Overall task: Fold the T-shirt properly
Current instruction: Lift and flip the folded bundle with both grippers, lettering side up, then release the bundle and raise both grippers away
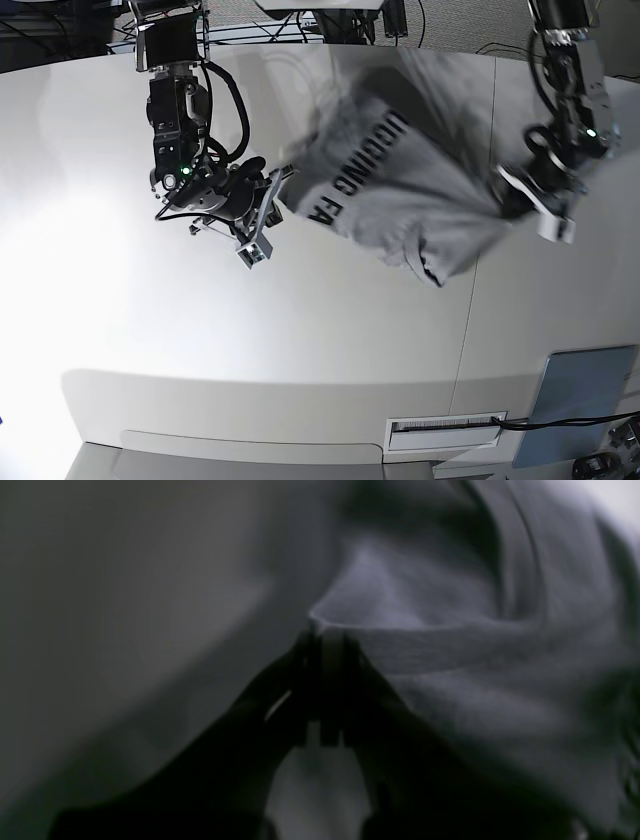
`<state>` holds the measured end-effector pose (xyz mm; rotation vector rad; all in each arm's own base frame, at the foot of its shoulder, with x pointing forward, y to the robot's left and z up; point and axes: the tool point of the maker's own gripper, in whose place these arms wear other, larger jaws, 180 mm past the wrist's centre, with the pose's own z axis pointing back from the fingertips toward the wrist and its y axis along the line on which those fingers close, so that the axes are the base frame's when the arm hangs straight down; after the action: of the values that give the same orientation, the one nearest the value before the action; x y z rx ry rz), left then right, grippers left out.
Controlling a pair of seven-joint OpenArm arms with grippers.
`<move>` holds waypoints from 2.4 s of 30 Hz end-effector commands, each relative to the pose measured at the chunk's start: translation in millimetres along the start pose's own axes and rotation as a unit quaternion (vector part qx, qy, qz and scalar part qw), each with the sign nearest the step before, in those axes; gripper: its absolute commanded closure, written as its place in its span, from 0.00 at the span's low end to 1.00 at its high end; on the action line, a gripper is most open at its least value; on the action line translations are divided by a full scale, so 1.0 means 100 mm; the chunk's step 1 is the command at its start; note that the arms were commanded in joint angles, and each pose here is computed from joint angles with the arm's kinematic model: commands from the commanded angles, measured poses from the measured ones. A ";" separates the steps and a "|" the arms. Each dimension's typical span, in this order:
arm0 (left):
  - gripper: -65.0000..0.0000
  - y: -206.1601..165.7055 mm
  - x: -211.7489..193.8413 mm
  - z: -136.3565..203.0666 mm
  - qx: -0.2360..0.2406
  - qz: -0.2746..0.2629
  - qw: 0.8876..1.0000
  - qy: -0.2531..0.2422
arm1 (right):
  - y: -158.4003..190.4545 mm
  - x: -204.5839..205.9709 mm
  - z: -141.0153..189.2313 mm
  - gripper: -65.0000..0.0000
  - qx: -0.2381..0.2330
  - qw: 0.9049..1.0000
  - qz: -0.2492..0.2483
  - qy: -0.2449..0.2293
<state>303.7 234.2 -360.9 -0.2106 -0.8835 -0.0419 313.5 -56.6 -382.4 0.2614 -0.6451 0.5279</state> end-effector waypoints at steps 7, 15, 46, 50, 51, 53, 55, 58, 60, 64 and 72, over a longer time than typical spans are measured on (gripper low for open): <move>0.72 0.17 0.02 0.06 0.032 -0.039 0.998 0.022 | -0.01 0.15 0.04 1.00 0.000 1.000 0.004 -0.025; 0.60 0.30 -0.18 0.10 0.062 -0.051 0.994 0.077 | 0.08 0.26 0.02 1.00 0.009 0.999 -0.003 -0.050; 0.82 -0.47 -0.81 -0.57 -0.086 0.016 0.988 0.127 | 1.51 -0.38 -0.01 1.00 0.108 0.990 0.086 0.036; 0.82 -0.44 -0.72 -0.57 -0.085 0.016 0.990 0.110 | 1.44 -0.52 0.12 1.00 0.079 0.992 0.089 0.041; 0.82 -0.41 -0.69 -0.56 -0.083 0.012 0.991 0.106 | 1.42 -0.55 0.15 1.00 0.074 0.992 0.091 0.043; 0.82 -0.34 -0.57 -0.54 -0.076 0.004 0.993 0.085 | 1.43 -0.58 0.20 1.00 0.073 0.992 0.092 0.043; 0.82 -0.25 -0.45 -0.52 -0.068 -0.002 0.996 0.063 | 1.44 -0.60 0.24 1.00 0.074 0.992 0.092 0.042; 0.82 -0.07 -0.32 -0.49 -0.044 0.004 0.998 0.039 | 1.46 -0.62 0.28 1.00 0.074 0.992 0.092 0.040; 0.82 0.01 -0.25 -0.46 -0.039 0.011 0.999 0.028 | 1.45 -0.61 0.30 1.00 0.069 0.992 0.095 0.038; 0.89 0.02 -0.10 -0.38 -0.068 0.004 0.998 0.007 | 1.34 -0.56 0.32 1.00 0.037 0.995 0.090 0.032; 0.97 -0.05 0.15 -0.19 -0.095 -0.053 0.994 -0.013 | 1.13 -0.47 0.38 1.00 -0.024 0.996 0.079 0.020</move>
<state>319.8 220.1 -375.7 -0.3525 -0.8702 -0.2127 196.4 2.4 -383.7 0.1459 -0.6006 0.6682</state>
